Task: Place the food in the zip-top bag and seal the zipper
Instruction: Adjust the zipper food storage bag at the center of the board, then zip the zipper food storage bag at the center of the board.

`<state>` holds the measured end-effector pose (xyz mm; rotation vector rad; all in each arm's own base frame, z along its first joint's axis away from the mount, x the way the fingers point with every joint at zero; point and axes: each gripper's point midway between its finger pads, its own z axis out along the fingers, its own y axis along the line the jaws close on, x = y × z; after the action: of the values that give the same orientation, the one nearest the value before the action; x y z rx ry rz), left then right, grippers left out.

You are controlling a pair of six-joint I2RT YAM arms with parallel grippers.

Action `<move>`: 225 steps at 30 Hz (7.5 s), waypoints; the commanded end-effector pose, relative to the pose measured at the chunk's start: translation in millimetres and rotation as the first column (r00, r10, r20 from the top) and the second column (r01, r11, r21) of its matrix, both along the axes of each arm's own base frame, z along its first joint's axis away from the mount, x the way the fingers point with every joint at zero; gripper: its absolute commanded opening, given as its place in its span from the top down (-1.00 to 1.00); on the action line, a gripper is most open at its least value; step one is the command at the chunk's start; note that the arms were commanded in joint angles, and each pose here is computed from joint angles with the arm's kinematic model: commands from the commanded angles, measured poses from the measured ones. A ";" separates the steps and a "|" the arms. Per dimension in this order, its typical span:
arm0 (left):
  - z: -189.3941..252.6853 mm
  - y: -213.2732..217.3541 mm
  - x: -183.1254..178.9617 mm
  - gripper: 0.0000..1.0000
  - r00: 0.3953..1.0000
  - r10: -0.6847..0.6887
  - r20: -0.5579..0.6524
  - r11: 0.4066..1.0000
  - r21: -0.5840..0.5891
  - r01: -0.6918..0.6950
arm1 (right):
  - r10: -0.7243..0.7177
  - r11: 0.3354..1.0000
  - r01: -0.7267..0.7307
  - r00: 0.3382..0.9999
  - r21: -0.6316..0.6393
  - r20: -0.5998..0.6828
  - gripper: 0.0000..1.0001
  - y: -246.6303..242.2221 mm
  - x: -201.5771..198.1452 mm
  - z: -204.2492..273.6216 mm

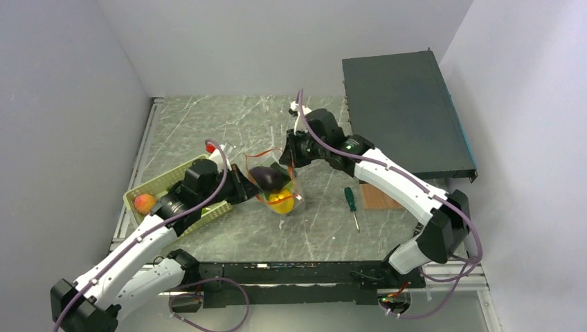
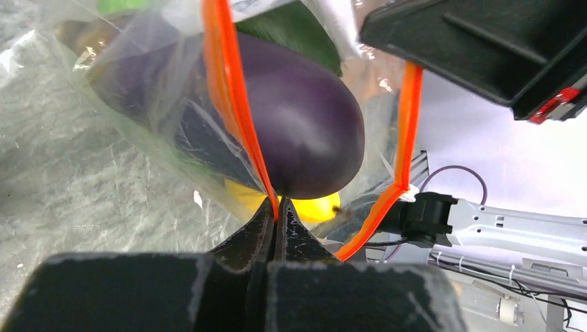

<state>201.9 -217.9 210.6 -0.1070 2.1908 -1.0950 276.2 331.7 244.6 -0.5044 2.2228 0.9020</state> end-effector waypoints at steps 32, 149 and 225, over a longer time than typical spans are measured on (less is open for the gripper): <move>87.8 -3.9 2.2 1.00 0.996 0.064 0.068 0.979 -0.200 -0.049 | 0.161 0.979 -0.177 0.975 0.104 0.151 1.00 45.6 -39.8 62.3; 112.0 3.6 -1.6 1.00 0.986 0.152 -0.067 0.944 -0.285 -0.165 | 0.037 0.982 0.038 0.923 -0.186 0.383 1.00 25.7 10.8 57.4; 55.5 8.8 4.3 1.00 0.970 0.190 -0.151 0.957 -0.193 -0.217 | 0.299 0.953 -0.275 0.782 -0.129 0.546 -0.02 -24.1 -69.0 0.9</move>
<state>206.2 -208.2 243.1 -0.5495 2.1586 -1.2021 197.8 293.6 210.0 -1.0750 1.8241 0.6844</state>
